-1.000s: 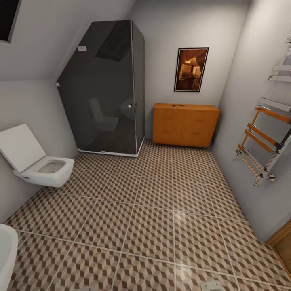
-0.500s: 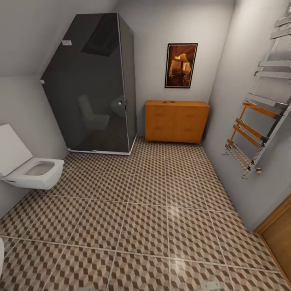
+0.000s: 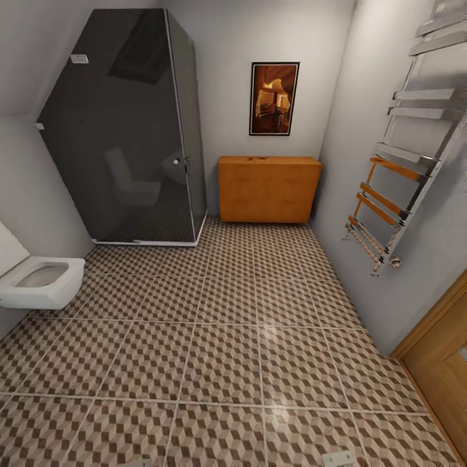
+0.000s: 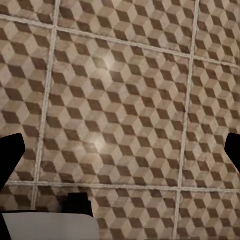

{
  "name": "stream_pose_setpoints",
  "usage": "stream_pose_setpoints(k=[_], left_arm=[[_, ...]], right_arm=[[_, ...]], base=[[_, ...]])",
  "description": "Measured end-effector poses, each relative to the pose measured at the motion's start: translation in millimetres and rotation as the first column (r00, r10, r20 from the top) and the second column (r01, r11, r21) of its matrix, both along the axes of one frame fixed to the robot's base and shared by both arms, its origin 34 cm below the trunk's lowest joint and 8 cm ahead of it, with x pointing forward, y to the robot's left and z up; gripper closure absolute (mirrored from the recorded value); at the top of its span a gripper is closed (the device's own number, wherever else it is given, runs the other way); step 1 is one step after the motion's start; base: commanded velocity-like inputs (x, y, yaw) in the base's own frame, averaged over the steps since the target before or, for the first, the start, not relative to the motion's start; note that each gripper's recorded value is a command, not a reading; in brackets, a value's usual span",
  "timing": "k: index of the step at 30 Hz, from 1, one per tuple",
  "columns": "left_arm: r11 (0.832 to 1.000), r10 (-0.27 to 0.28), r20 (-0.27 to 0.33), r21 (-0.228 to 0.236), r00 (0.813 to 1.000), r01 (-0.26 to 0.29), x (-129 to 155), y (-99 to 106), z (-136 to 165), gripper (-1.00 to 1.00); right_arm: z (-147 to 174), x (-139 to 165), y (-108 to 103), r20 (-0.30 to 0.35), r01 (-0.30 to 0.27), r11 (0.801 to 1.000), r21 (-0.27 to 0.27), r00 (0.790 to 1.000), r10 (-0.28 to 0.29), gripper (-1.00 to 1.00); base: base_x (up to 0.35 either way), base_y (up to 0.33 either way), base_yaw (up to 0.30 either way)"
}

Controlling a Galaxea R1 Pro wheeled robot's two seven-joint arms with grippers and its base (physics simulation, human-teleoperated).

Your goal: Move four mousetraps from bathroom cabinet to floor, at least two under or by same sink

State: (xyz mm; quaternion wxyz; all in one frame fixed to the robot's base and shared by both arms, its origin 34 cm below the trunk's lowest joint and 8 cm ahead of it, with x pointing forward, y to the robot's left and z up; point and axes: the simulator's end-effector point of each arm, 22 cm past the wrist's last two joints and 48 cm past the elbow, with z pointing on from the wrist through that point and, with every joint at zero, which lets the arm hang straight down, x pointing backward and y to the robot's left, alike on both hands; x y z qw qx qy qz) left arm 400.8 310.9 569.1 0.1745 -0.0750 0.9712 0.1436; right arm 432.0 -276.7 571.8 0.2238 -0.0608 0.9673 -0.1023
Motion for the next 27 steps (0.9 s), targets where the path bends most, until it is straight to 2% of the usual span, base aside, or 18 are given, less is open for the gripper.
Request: stream_pose_setpoints(k=[8,27], left_arm=[[1.0,-0.002,-0.007,-0.002,1.0,0.002,-2.3,-1.2,-1.7,-1.0],[1.0,-0.004,-0.008,-0.002,1.0,0.004,-2.7,-1.4,-2.0,-1.0]], right_arm=[[-1.7,-2.2,0.0,-0.006,-0.001,1.0,0.0,1.0,0.001,-1.0],[-2.1,-2.6,0.1,-0.007,-0.002,1.0,0.0,1.0,0.002,-1.0]], base=[[0.182,0.0,-0.058],[0.317,0.0,-0.005]])
